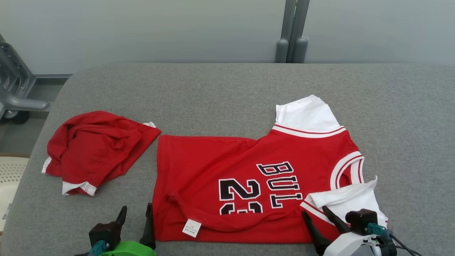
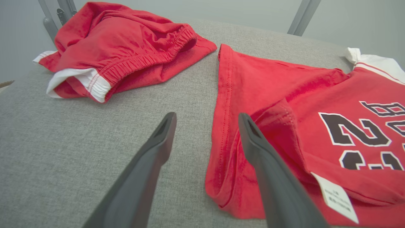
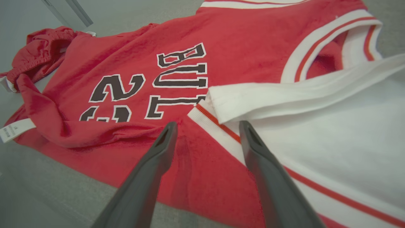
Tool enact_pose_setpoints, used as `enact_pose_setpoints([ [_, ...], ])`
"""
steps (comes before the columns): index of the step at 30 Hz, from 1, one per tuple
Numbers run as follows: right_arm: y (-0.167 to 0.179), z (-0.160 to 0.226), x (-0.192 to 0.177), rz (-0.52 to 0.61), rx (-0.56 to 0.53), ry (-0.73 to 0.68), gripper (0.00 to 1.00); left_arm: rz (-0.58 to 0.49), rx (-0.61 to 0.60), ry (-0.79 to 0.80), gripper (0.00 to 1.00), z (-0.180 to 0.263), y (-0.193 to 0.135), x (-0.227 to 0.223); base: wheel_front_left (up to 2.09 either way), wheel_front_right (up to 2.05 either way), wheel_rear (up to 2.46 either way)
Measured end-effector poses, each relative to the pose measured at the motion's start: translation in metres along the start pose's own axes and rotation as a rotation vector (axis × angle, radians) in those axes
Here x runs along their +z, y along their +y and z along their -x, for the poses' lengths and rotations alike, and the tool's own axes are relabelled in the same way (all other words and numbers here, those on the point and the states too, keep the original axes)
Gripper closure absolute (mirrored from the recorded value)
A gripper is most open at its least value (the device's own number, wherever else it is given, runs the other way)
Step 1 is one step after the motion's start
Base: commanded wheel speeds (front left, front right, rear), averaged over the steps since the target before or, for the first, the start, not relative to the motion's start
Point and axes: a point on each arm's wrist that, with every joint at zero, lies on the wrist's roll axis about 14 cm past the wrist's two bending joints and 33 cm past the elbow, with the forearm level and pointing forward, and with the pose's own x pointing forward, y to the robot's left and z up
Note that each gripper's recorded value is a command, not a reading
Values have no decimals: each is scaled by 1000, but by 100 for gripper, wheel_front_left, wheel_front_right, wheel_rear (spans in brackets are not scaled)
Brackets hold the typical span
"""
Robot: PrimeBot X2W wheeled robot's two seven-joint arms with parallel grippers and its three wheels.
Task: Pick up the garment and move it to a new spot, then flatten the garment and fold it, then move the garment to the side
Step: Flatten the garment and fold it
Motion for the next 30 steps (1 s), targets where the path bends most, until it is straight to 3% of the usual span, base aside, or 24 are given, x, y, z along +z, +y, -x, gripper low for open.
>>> enact_pose_setpoints([
  [2, 0, -4, 2, 9, 2, 0, 100, 2, 3, 1, 0, 1, 0, -1, 0, 0, 0],
  [7, -5, -18, 12, 30, -2, -12, 100, 2, 5, 3, 0, 2, 0, -2, 0, 0, 0],
  [10, -10, -32, 23, 60, -8, -20, 76, 3, 9, 11, 0, 2, -1, -4, 0, 0, 0],
  [14, -13, -43, 31, 74, -9, -27, 71, 5, 5, 13, 0, 0, -3, -4, 0, 0, 0],
  [15, -12, -47, 34, 78, -7, -31, 63, 7, 4, 13, 0, 0, -3, -4, 0, 0, 0],
  [16, -12, -51, 37, 82, -5, -35, 21, 7, 4, 15, 0, -1, -3, -4, 0, 0, 0],
  [17, -12, -54, 41, 84, -3, -43, 0, 7, 6, 16, 0, -1, -3, -4, 0, 0, 0],
  [22, -14, -64, 71, 74, -10, -126, 0, 13, 6, -19, 0, -9, -2, 9, 0, 0, 0],
  [30, -43, -52, 77, 82, -78, -149, 0, -24, -62, -71, 0, -50, -16, 39, 0, 0, 0],
])
